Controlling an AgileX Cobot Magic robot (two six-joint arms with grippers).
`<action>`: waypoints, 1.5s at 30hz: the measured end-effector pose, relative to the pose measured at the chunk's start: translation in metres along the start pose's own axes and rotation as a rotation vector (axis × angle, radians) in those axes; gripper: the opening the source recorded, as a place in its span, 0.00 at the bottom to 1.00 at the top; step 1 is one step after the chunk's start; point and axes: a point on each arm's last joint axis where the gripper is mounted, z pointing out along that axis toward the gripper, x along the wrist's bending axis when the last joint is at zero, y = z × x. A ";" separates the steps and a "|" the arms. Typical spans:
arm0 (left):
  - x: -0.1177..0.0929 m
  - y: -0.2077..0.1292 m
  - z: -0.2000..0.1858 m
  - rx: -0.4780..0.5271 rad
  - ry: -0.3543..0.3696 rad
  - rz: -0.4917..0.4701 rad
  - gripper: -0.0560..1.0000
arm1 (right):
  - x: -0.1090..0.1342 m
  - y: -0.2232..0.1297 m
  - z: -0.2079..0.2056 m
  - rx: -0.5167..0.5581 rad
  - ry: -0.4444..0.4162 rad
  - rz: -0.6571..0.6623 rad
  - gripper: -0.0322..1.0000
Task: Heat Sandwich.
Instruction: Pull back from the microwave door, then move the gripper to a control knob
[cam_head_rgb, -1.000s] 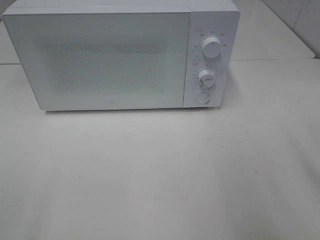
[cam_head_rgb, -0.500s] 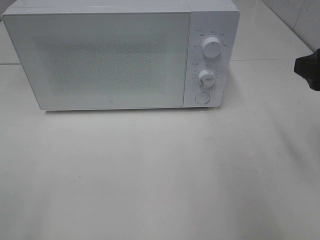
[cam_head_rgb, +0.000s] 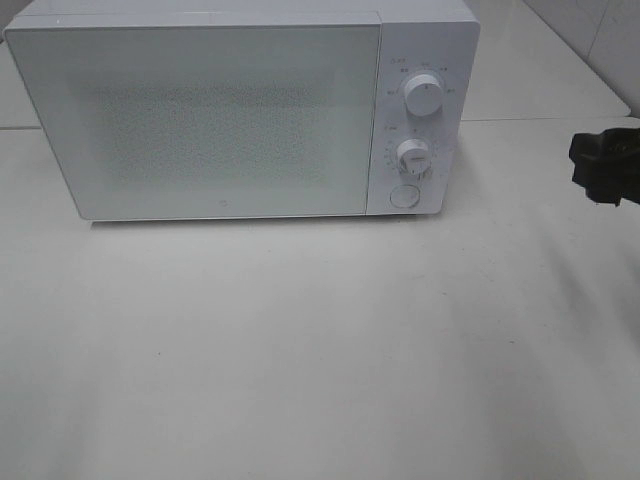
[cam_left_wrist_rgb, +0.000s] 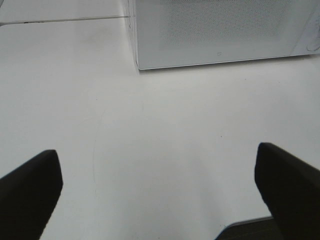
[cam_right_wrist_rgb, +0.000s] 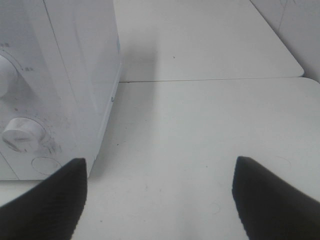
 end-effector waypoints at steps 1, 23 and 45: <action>0.000 0.000 0.000 0.000 0.000 0.000 0.99 | 0.004 -0.006 0.002 0.000 -0.001 -0.016 0.77; 0.000 0.000 0.000 0.000 0.000 0.000 0.99 | 0.071 -0.044 0.020 -0.133 0.039 -0.113 0.77; 0.000 0.000 0.000 0.000 0.000 0.000 0.99 | 0.123 -0.050 0.052 -0.167 0.070 -0.100 0.77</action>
